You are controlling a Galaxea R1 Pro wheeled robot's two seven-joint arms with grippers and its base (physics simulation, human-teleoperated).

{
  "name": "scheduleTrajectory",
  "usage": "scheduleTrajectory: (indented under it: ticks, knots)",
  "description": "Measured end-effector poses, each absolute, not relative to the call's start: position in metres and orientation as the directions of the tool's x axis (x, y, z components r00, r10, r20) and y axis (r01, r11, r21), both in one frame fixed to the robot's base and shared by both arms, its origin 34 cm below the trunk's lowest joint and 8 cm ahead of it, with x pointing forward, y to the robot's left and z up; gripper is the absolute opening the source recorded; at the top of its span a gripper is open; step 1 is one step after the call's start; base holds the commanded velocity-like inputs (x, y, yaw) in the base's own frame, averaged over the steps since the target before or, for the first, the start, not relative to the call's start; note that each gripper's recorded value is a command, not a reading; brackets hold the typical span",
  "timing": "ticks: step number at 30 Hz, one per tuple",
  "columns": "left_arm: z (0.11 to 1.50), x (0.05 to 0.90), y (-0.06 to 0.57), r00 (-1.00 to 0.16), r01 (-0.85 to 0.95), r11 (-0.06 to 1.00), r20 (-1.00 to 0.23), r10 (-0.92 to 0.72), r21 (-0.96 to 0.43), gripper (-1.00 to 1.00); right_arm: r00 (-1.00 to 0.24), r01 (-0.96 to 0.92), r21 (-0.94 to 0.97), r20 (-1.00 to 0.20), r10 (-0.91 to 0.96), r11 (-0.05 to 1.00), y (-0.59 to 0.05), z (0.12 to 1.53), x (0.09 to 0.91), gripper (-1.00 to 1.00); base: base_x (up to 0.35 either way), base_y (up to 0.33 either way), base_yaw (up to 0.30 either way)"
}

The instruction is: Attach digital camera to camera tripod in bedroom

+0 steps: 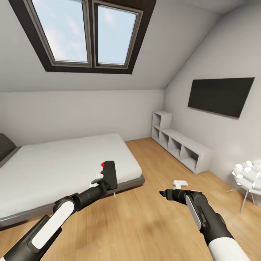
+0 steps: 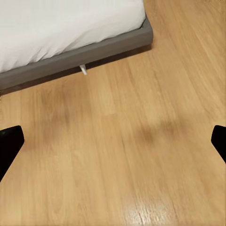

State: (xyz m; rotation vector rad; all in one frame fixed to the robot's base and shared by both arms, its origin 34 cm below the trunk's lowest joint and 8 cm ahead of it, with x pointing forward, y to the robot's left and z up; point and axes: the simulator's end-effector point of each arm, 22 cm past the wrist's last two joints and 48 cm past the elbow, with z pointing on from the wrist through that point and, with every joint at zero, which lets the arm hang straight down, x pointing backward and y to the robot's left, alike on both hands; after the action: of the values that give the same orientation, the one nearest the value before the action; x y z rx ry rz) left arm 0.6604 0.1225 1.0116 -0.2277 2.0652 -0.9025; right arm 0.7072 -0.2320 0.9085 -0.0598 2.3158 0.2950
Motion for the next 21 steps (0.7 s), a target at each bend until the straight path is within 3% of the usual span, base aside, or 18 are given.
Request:
scheduleTrajectory:
  ticks: [21]
  knots:
    - [1.032, 0.655, 0.123, -0.625, 0.153, 0.725, -0.634, -0.456, -0.672, -1.00, -0.687, -0.136, 0.210, -0.725, 0.061, 0.968, -0.230, 0.932, 0.703, 1.00, 0.000, 0.000, 0.000]
